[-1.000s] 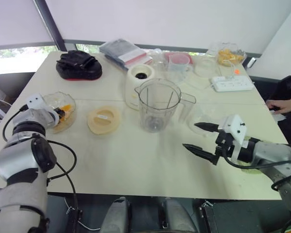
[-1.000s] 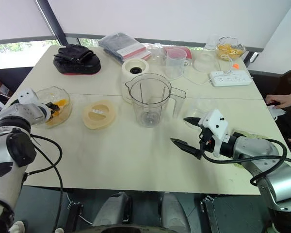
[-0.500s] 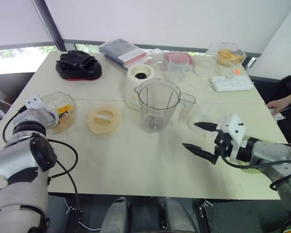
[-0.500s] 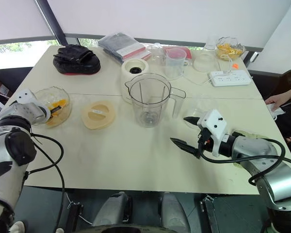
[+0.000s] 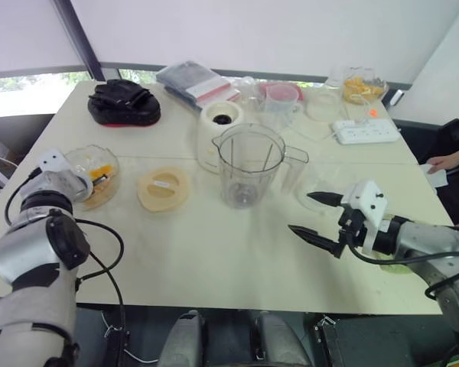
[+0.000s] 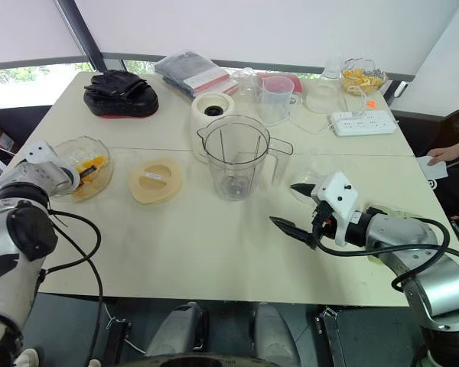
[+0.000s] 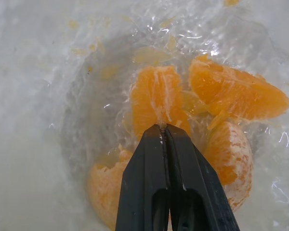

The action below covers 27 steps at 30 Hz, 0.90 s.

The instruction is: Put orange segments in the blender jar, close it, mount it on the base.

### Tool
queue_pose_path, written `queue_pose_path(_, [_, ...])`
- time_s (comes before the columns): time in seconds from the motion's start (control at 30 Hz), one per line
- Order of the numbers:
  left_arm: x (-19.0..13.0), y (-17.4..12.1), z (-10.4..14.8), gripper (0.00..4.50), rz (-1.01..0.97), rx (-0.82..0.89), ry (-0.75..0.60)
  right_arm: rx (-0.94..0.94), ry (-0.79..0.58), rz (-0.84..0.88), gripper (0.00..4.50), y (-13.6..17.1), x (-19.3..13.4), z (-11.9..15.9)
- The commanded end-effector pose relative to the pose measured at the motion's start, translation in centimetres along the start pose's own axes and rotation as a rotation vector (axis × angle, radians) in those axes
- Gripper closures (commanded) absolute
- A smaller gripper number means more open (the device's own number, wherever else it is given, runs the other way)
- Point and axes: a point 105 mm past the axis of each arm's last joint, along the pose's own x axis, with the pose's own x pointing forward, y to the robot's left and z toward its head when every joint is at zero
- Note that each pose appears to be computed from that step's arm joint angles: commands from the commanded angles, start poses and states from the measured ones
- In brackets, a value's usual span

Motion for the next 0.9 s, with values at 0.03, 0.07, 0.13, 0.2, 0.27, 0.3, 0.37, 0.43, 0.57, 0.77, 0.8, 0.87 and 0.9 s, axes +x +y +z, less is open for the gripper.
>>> queue_pose_path(0.03, [-0.4,-0.4,1.2,4.44,-0.040,0.012,-0.032,-0.039,-0.031,-0.006,0.00,-0.3,0.0,0.9])
queue_pose_path(0.07, [-0.4,-0.7,1.3,4.44,-0.060,0.042,-0.037,-0.041,-0.031,-0.005,0.00,-0.3,0.0,0.9])
queue_pose_path(0.13, [-0.5,-1.1,1.5,4.44,-0.080,0.091,-0.045,-0.042,-0.031,-0.003,0.00,-0.3,0.0,0.9])
queue_pose_path(0.2, [-0.7,-1.4,1.8,4.44,-0.099,0.132,-0.056,-0.044,-0.030,-0.003,0.00,-0.4,0.1,0.9])
queue_pose_path(0.27, [-0.8,-1.7,2.1,4.44,-0.112,0.154,-0.065,-0.046,-0.028,-0.003,0.00,-0.4,0.1,0.8])
queue_pose_path(0.3, [-0.9,-1.8,2.3,4.44,-0.118,0.165,-0.070,-0.047,-0.028,-0.003,0.00,-0.4,0.1,0.8])
queue_pose_path(0.37, [-1.2,-2.1,3.1,4.44,-0.127,0.212,-0.100,-0.049,-0.028,-0.004,0.00,-0.4,0.1,0.8])
queue_pose_path(0.43, [-1.5,-2.5,4.0,4.44,-0.139,0.256,-0.138,-0.049,-0.027,-0.005,0.00,-0.3,0.2,0.7])
queue_pose_path(0.57, [-2.0,-3.4,4.8,4.44,-0.206,0.241,-0.167,-0.047,-0.025,-0.004,0.00,-0.2,0.1,0.6])
queue_pose_path(0.77, [-2.3,-3.6,4.9,4.44,-0.263,0.216,-0.156,-0.043,-0.023,0.006,0.00,-0.3,0.4,0.5])
queue_pose_path(0.8, [-2.3,-3.4,4.8,4.44,-0.264,0.220,-0.147,-0.043,-0.024,0.008,0.00,-0.3,0.4,0.6])
queue_pose_path(0.87, [-2.2,-3.0,4.5,4.44,-0.266,0.230,-0.126,-0.042,-0.026,0.015,0.00,-0.3,0.6,0.6])
queue_pose_path(0.9, [-2.2,-2.7,4.4,4.21,-0.260,0.237,-0.116,-0.042,-0.026,0.021,0.00,-0.3,0.7,0.6])
